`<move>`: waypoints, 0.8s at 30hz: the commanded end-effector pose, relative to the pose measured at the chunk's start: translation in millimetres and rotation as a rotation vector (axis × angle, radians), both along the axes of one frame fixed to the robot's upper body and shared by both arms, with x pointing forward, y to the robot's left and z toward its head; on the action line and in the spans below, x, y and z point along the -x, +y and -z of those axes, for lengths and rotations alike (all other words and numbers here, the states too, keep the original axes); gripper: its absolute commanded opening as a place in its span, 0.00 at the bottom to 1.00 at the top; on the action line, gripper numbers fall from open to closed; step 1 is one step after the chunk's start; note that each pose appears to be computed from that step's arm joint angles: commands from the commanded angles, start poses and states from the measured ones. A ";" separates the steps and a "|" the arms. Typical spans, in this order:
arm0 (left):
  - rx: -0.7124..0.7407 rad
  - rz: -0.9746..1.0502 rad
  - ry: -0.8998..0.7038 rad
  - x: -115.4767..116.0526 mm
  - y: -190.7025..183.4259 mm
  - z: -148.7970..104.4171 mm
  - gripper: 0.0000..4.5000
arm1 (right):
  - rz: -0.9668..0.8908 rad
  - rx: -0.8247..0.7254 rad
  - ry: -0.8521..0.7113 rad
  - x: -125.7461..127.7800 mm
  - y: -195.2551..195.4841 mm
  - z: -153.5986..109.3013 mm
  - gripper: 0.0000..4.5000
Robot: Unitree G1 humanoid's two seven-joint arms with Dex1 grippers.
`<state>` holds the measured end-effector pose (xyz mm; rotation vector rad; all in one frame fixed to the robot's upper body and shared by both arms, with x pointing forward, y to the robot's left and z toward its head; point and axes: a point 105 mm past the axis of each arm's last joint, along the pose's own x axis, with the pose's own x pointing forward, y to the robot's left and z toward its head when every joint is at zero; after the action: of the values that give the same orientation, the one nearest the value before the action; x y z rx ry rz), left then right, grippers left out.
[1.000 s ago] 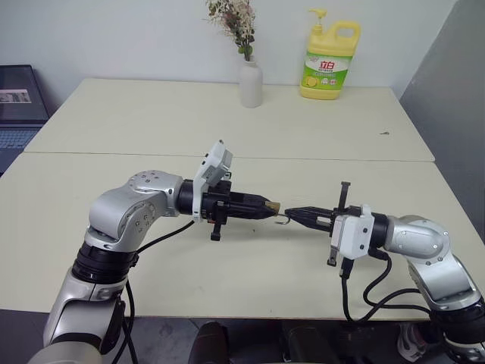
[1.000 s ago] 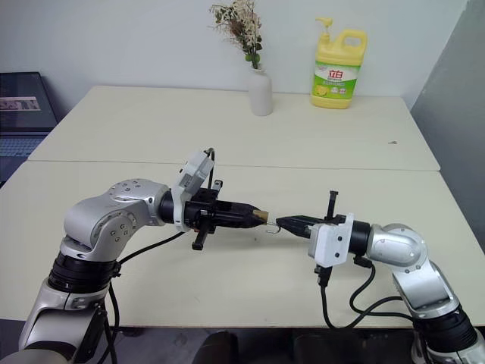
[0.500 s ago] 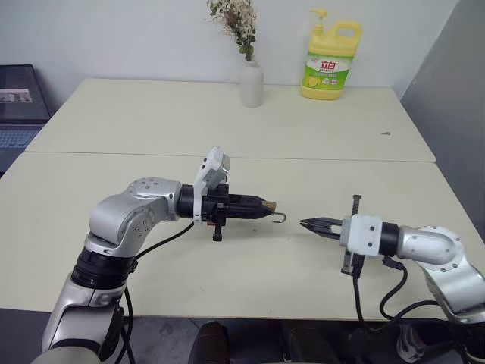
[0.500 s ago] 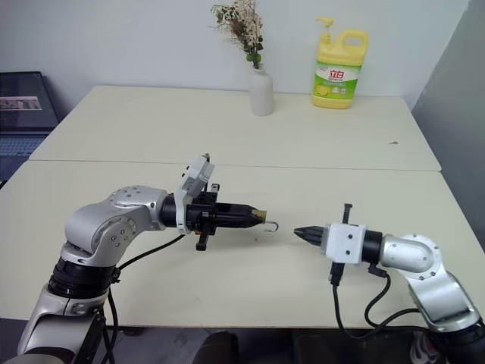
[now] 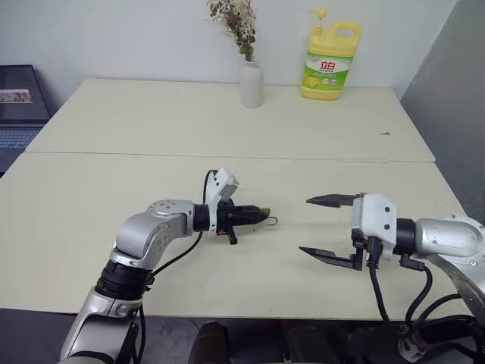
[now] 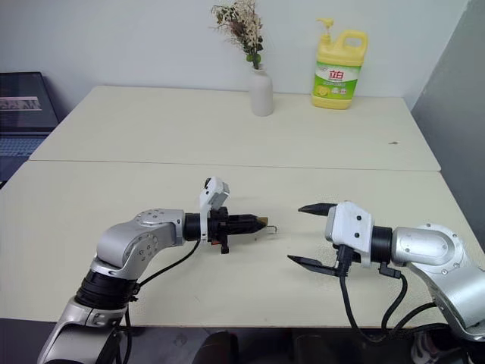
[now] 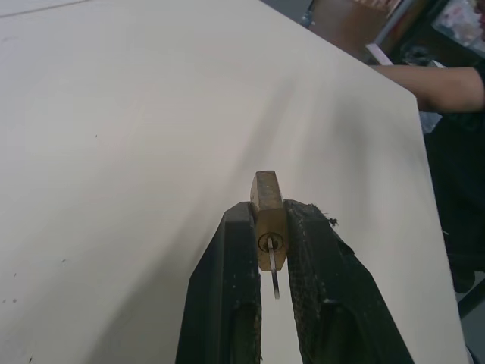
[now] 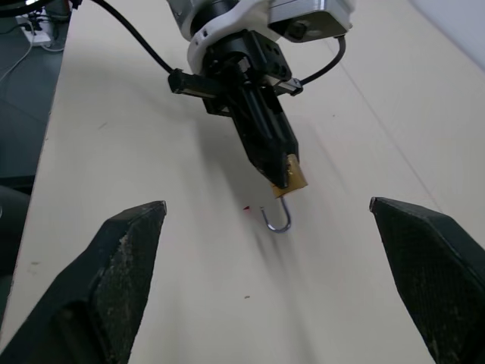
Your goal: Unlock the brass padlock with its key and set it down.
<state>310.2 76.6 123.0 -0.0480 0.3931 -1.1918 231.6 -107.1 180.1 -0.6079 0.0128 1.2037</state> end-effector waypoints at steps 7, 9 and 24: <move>0.028 0.016 0.074 -3.0 -16.3 11.1 0.04 | -0.035 0.026 0.033 8.4 6.3 9.9 1.00; 0.027 0.018 0.079 -4.3 -16.5 12.2 0.04 | -0.030 0.025 0.030 7.4 6.4 9.8 1.00; -0.054 0.033 -0.056 -19.5 -1.6 6.7 0.86 | -0.006 0.040 0.049 5.6 4.5 16.3 1.00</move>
<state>326.1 71.8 101.5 -0.0099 0.4491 -1.2081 228.1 -105.1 161.4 -0.6041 0.0924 1.2233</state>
